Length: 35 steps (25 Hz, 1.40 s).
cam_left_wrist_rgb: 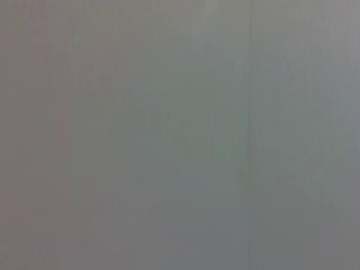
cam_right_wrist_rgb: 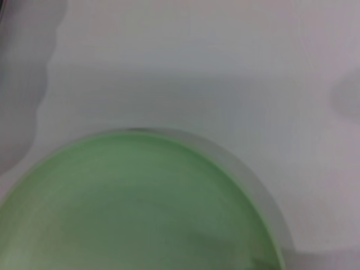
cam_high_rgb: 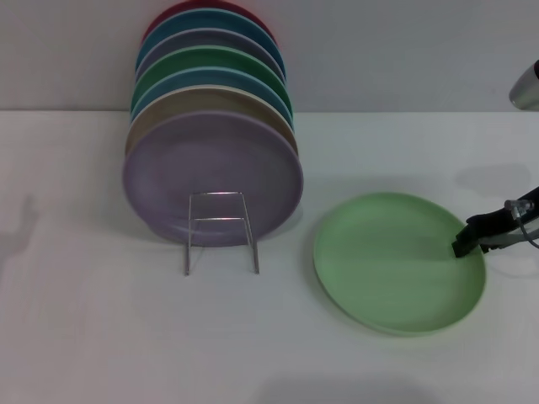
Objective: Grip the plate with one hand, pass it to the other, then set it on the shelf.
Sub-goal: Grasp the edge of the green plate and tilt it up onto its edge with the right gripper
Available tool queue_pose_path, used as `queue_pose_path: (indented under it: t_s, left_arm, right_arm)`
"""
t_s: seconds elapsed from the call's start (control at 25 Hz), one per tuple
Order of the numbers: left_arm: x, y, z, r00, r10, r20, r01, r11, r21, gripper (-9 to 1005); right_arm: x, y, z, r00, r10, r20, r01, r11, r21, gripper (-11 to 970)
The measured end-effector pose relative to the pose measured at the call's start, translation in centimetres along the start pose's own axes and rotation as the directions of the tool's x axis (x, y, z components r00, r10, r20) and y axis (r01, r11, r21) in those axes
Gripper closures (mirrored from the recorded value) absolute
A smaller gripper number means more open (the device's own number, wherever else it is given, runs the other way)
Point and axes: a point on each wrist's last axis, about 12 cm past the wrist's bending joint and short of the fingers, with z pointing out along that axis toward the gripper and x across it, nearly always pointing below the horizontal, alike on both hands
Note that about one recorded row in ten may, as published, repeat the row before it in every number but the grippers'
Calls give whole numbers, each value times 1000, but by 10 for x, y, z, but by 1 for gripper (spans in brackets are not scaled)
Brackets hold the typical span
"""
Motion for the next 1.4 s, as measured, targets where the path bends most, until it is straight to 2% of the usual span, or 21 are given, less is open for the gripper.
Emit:
queue_pose_path:
  t_s: [0.4, 0.56, 0.8, 1.4]
  left_arm:
    - [0, 1, -1, 1000, -11, -1, 11, 1000, -3, 154]
    - [-1, 2, -2, 1000, -9, 1, 9, 1000, -3, 153]
    - [-2, 2, -3, 1000, -8, 7, 8, 1000, -2, 153]
    - [-3, 1, -3, 1000, -10, 14, 10, 1000, 1, 154]
  right_arm:
    - [1, 0, 1, 1000, -7, -3, 7, 1000, -1, 734]
    - [1, 0, 1, 1000, -7, -3, 7, 1000, -2, 793]
    - [1, 0, 1, 1000, -10, -4, 10, 1000, -1, 794]
    - [2, 3, 0, 998, -64, 18, 64, 998, 14, 895]
